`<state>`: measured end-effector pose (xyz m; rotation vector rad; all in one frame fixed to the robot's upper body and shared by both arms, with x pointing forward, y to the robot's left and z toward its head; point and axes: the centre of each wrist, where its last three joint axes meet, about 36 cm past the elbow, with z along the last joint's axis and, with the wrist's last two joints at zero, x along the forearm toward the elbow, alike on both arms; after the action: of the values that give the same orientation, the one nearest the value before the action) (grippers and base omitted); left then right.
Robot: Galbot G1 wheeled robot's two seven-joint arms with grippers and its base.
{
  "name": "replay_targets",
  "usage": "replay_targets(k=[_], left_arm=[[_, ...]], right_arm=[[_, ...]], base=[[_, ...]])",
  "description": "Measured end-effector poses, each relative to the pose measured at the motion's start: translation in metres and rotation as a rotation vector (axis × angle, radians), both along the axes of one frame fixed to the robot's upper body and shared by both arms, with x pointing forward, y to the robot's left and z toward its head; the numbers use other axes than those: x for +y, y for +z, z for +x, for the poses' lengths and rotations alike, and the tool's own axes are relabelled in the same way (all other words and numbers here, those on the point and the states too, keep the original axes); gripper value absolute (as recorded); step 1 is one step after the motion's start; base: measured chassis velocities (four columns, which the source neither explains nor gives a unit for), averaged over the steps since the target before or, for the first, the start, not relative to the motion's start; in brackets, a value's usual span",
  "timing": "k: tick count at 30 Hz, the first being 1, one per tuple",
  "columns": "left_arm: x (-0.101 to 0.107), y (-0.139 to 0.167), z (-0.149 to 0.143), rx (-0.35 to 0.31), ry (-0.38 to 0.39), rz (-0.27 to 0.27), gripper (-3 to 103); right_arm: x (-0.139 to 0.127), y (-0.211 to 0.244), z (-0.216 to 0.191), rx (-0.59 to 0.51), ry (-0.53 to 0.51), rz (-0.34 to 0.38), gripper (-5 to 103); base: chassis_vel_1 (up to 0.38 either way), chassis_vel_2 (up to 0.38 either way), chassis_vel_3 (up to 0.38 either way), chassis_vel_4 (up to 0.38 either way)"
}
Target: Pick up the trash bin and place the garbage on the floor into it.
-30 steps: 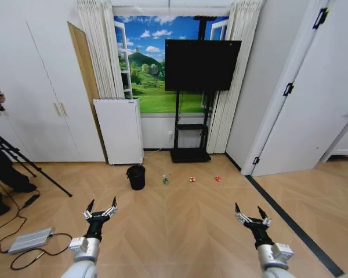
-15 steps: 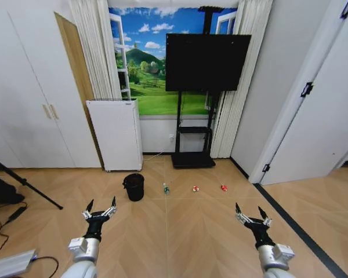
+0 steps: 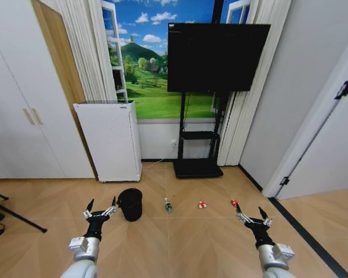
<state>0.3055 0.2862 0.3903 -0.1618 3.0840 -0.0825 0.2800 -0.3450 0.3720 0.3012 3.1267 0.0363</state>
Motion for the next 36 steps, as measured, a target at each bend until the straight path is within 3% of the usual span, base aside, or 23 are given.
replay_targets(k=[27, 36], left_arm=[[0.0010, -0.0049, 0.0044, 0.008, 0.002, 0.002, 100], [-0.0003, -0.0059, 0.0042, 0.018, 0.020, -0.008, 100]], right_arm=[[-0.0020, -0.0063, 0.0032, -0.014, -0.011, -0.004, 100], [0.0012, -0.0091, 0.0060, -0.042, -0.019, -0.029, 100]], base=[[-0.353, 0.351, 0.359, -0.352], [-0.219, 0.239, 0.186, -0.206]])
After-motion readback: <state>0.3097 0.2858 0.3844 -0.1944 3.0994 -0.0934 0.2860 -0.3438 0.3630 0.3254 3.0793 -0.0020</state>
